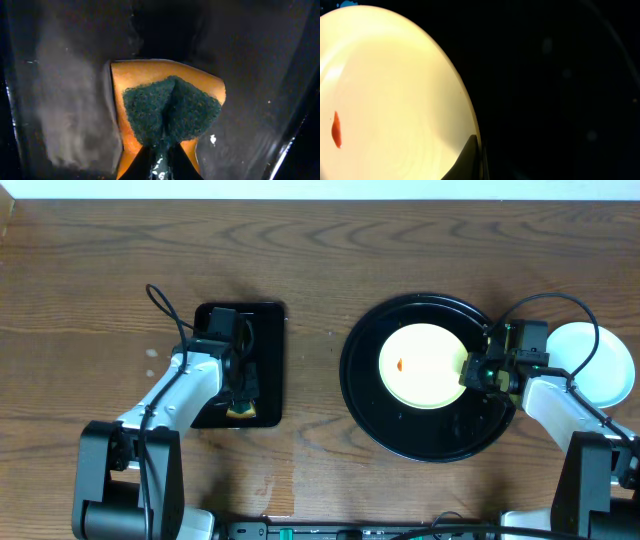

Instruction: Clean dirty plates on tray and stack at the side

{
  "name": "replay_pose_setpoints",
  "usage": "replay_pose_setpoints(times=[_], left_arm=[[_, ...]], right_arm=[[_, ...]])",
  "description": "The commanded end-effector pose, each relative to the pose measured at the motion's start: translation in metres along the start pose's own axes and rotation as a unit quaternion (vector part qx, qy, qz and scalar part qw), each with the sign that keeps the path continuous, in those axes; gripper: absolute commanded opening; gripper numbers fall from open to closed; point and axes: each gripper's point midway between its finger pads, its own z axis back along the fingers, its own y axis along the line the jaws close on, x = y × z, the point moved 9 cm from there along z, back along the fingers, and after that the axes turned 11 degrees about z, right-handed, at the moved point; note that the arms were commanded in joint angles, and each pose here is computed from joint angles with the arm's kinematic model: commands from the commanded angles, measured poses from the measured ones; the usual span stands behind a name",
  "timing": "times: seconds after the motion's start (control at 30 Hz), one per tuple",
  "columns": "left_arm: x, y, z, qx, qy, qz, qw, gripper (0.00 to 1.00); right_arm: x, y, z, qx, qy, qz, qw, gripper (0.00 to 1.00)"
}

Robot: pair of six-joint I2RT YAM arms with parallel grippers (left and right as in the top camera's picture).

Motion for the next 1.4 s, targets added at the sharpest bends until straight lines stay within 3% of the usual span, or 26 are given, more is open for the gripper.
replay_pose_setpoints(times=[0.0,0.37,0.87,1.17,1.37], left_arm=[[-0.001,0.000,-0.006,-0.001,0.009,0.001,1.000,0.08],[0.021,-0.012,0.041,-0.031,-0.047,0.001,0.998,0.07],[0.009,-0.005,-0.009,-0.003,-0.002,0.001,1.000,0.07],[0.040,-0.023,0.070,-0.011,-0.015,0.000,1.000,0.07],[0.052,-0.050,0.107,-0.075,-0.040,-0.019,0.996,0.07]], right_arm=[[-0.004,0.002,-0.004,0.007,0.008,-0.008,1.000,0.01],[-0.004,0.002,-0.004,0.007,0.008,-0.011,1.000,0.01],[-0.004,0.002,-0.004,0.007,0.009,-0.010,1.000,0.01],[-0.004,0.002,-0.004,0.010,0.007,0.030,0.999,0.01],[0.003,0.013,-0.003,0.071,-0.021,0.116,0.991,0.01]])
